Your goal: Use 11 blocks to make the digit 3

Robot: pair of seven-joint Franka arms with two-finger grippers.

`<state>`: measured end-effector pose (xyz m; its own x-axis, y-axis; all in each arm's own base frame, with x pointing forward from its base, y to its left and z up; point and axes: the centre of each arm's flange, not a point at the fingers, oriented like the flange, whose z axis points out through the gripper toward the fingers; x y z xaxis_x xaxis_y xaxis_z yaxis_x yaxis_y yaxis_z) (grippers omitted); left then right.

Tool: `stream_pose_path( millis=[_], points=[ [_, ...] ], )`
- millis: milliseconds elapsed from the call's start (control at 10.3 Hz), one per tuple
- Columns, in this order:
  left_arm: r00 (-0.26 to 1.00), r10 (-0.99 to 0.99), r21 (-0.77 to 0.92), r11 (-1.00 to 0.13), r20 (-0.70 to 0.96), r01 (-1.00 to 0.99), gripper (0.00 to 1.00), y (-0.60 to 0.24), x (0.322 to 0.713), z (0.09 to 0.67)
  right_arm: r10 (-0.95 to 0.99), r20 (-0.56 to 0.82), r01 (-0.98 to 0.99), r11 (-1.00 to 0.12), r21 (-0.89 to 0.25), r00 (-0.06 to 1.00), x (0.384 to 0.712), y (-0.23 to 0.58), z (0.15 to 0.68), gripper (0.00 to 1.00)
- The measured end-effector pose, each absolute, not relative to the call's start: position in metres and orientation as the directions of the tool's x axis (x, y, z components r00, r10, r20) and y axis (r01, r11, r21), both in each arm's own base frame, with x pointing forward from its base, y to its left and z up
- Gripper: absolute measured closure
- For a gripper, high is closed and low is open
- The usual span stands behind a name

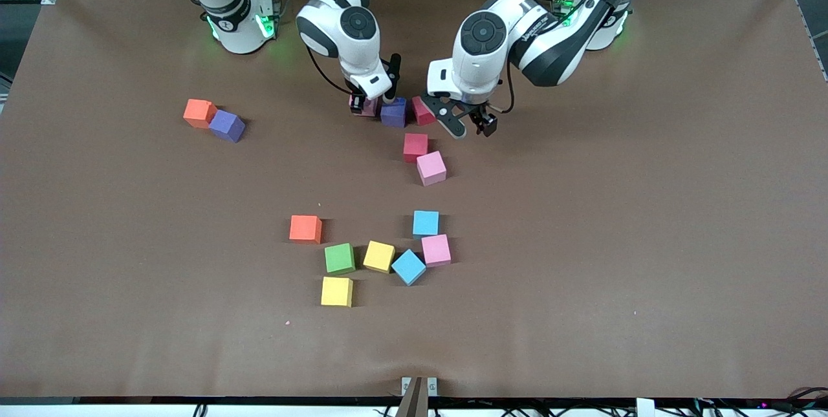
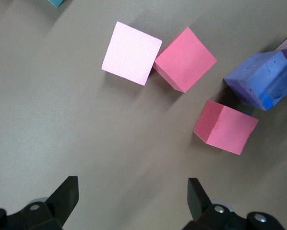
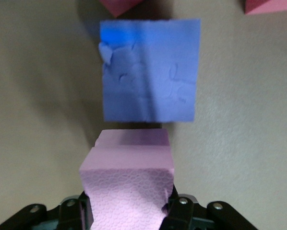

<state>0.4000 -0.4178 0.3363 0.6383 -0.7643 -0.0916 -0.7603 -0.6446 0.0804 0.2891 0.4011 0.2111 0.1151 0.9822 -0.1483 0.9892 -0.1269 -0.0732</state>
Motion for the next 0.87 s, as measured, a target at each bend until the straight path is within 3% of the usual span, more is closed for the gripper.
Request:
stream_pose_path(
  millis=[872],
  points=[
    [0.637, -0.764, 0.087, -0.644, -0.103, -0.76, 0.0, -0.421, 0.396, 0.329, 0.984, -0.152, 0.993, -0.105, -0.06, 0.095, 0.303, 0.415, 0.203, 0.44]
  ],
)
